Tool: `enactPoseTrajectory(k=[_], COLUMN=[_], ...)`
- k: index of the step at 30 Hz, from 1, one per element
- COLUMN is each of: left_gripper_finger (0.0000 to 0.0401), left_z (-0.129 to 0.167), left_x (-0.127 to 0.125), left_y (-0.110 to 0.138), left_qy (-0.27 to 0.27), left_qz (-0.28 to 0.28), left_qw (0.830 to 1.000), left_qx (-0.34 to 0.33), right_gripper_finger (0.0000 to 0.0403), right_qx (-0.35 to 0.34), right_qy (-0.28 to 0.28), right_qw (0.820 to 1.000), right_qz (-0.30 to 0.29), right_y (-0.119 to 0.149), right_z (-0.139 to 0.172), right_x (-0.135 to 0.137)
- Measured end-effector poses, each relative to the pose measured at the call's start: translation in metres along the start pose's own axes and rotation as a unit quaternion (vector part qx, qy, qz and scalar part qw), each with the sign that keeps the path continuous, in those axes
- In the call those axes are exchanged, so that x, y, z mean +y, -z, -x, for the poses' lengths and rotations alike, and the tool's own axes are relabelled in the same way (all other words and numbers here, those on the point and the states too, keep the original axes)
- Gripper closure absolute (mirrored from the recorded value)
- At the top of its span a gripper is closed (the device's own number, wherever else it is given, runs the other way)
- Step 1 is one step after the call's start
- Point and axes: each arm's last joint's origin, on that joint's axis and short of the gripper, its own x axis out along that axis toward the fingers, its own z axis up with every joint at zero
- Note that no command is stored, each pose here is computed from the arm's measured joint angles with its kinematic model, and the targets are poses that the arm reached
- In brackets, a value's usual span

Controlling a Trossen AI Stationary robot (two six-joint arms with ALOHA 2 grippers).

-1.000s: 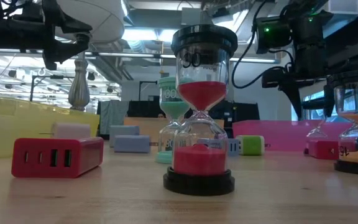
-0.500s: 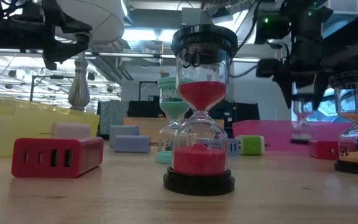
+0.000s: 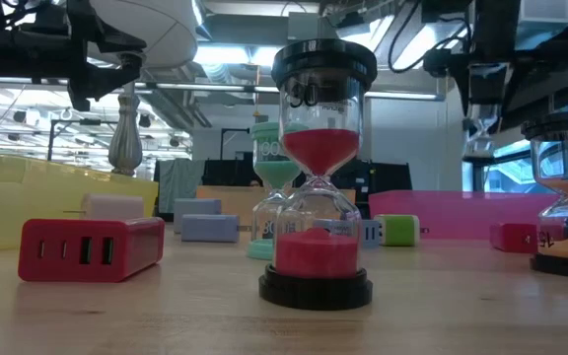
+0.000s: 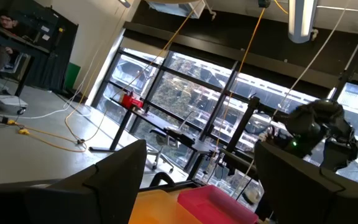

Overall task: Pick & Place Office items
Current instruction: Put the white hourglass into the pink bin

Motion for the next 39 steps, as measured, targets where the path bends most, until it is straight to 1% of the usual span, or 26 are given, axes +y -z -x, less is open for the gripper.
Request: enactPoseTrajectory(k=[3,6,9,12,15,21,25,30,39], left_gripper_finger=[0.0107,0.0107,0.0107,0.0107,0.0107,0.0107,0.0107,0.0107,0.0107], left_z=[0.000,0.000,0.000,0.000,0.000,0.000,0.000,0.000,0.000], left_x=[0.000,0.000,0.000,0.000,0.000,0.000,0.000,0.000,0.000], left_y=[0.000,0.000,0.000,0.000,0.000,0.000,0.000,0.000,0.000], left_qy=[0.000,0.000,0.000,0.000,0.000,0.000,0.000,0.000,0.000], left_qz=[0.000,0.000,0.000,0.000,0.000,0.000,0.000,0.000,0.000], left_qw=[1.000,1.000,1.000,1.000,1.000,1.000,1.000,1.000,1.000], left_qx=[0.000,0.000,0.000,0.000,0.000,0.000,0.000,0.000,0.000], right_gripper_finger=[0.0184,0.0178,0.0182,0.0189,0.0189,0.0163,0.0168,0.0183,0.0171], right_qx=[-0.018,-0.016,-0.009,-0.007,0.011,0.054,0.082,0.081,0.027], right_qy=[0.010,0.027,0.047,0.053,0.053,0.086,0.109,0.107,0.123], right_qw=[0.999,0.998,0.997,0.996,0.995,0.988,0.982,0.980,0.977], right_qz=[-0.032,-0.048,-0.060,-0.072,-0.083,-0.113,-0.133,-0.148,-0.173], right_y=[-0.013,-0.024,-0.036,-0.048,-0.061,-0.081,-0.089,-0.095,-0.098], right_z=[-0.003,-0.012,-0.023,-0.036,-0.052,-0.087,-0.104,-0.110,-0.111], right_x=[0.000,0.002,0.007,0.016,0.026,0.039,0.042,0.043,0.042])
